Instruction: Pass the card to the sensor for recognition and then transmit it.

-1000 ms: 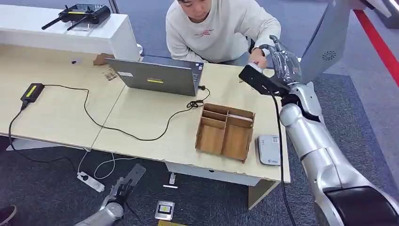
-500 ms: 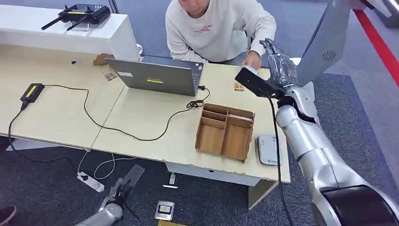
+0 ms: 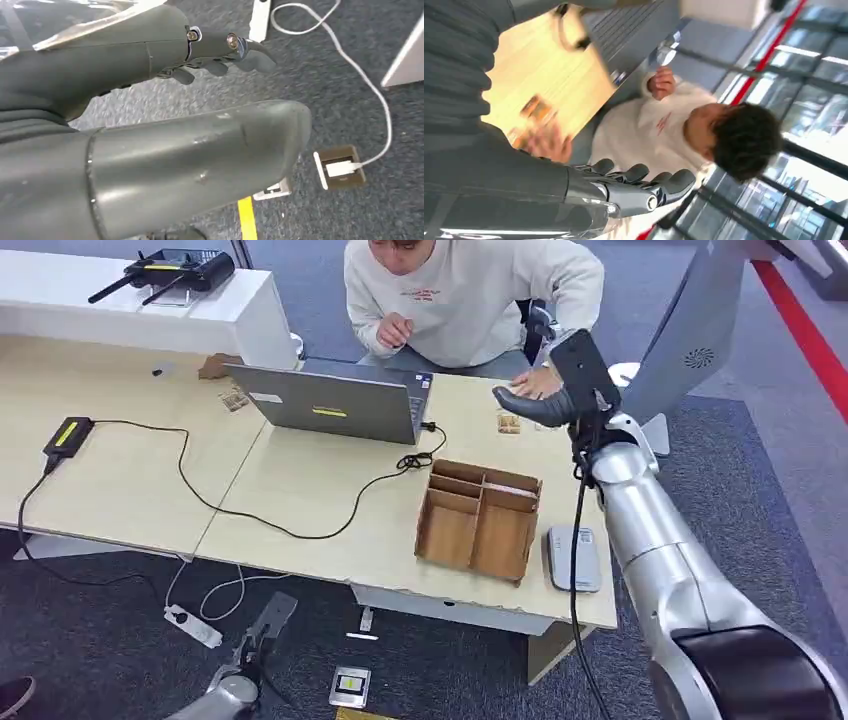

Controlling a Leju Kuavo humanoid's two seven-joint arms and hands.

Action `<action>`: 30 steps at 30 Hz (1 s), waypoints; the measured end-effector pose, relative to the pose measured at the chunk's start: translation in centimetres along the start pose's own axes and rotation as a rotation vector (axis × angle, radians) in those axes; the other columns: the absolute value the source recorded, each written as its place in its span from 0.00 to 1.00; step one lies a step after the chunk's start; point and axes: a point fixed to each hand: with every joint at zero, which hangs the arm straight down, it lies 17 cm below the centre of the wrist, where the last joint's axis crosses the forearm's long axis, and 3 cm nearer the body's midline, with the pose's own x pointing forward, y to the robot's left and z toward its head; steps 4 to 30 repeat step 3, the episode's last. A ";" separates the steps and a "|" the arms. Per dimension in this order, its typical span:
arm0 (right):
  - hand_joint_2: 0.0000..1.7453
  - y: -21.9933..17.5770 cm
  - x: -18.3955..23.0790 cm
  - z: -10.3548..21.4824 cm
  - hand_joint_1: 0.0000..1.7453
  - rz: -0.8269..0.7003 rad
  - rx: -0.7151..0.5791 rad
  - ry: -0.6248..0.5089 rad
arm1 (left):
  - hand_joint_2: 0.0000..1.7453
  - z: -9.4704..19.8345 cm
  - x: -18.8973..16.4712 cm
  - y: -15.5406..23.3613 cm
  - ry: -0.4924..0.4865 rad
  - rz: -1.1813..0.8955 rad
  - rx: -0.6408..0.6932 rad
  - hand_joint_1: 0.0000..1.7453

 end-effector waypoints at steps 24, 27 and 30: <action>1.00 0.7 1.6 -0.4 0.00 -0.310 0.036 0.030 | 0.00 0.4 -1.5 -0.3 0.049 0.084 0.006 0.00; 1.00 0.7 1.6 -0.4 0.00 -0.310 0.036 0.030 | 0.00 0.4 -1.5 -0.3 0.049 0.084 0.006 0.00; 1.00 0.7 1.6 -0.4 0.00 -0.310 0.036 0.030 | 0.00 0.4 -1.5 -0.3 0.049 0.084 0.006 0.00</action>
